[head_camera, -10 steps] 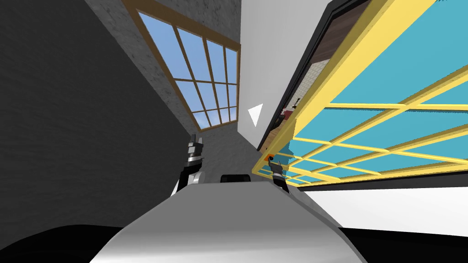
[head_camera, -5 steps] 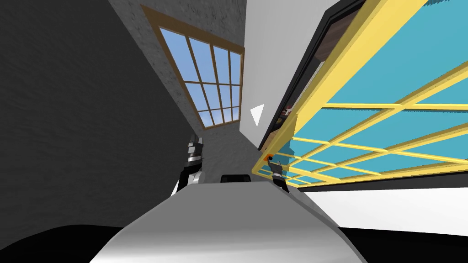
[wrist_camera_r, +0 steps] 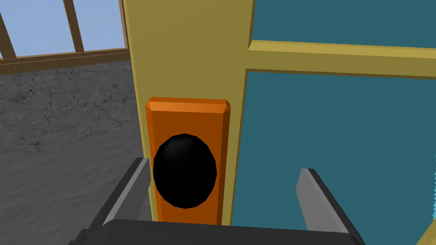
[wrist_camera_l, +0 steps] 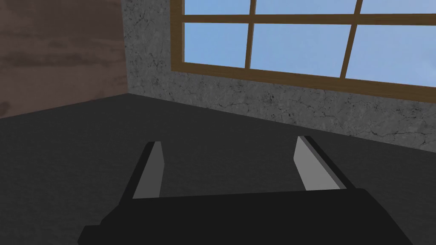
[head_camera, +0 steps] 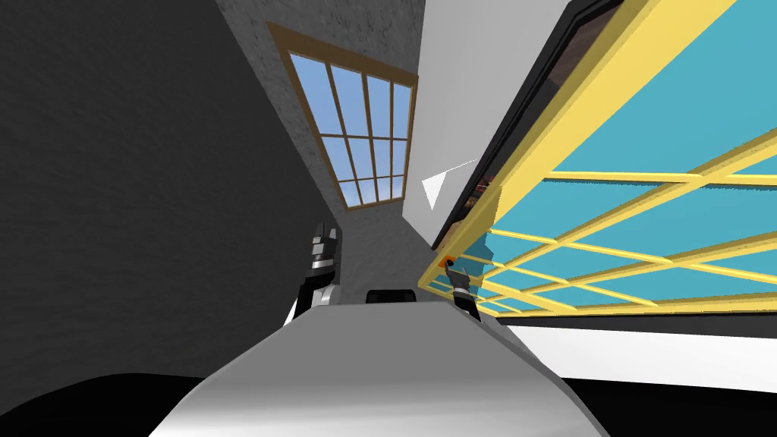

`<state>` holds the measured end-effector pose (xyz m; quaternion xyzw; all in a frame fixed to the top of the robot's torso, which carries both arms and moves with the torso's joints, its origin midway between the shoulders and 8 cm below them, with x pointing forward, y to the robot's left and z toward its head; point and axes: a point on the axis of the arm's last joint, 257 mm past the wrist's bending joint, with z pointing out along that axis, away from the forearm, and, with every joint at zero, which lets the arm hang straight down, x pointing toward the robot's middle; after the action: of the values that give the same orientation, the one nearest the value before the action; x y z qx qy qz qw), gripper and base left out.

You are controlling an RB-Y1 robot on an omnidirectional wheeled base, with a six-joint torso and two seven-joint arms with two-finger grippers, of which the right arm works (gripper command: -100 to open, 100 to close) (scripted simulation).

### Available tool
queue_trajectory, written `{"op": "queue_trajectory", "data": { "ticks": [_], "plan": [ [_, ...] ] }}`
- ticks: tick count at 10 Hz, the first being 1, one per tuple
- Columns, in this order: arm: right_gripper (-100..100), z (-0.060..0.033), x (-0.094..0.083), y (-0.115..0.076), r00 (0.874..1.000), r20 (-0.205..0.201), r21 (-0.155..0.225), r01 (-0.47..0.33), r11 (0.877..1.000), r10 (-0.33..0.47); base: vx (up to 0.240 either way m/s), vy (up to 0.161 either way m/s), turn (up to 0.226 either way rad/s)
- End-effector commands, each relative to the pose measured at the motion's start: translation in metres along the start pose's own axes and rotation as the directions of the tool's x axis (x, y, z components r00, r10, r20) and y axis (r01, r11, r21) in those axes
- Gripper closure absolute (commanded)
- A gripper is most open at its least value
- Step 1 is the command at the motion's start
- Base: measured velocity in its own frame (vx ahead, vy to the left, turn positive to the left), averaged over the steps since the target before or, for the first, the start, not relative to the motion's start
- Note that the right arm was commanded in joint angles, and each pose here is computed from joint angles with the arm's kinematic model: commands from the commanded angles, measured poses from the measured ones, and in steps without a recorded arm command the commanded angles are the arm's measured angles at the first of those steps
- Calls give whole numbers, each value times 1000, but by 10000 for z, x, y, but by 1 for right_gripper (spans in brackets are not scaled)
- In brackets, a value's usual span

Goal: Pull the door open

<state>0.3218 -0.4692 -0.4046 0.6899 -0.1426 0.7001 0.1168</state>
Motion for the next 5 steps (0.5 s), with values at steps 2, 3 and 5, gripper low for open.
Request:
{"op": "queue_trajectory", "data": {
  "ticks": [2,3,5],
  "plan": [
    [100,-23,-3,140,1000,6,-22,15,1000,-15,-142,-28,211],
    [100,-23,0,142,1000,5,-22,16,1000,-16,-148,-38,230],
    [100,-22,3,145,1000,4,-23,17,1000,-17,-144,-22,177]
  ]
}}
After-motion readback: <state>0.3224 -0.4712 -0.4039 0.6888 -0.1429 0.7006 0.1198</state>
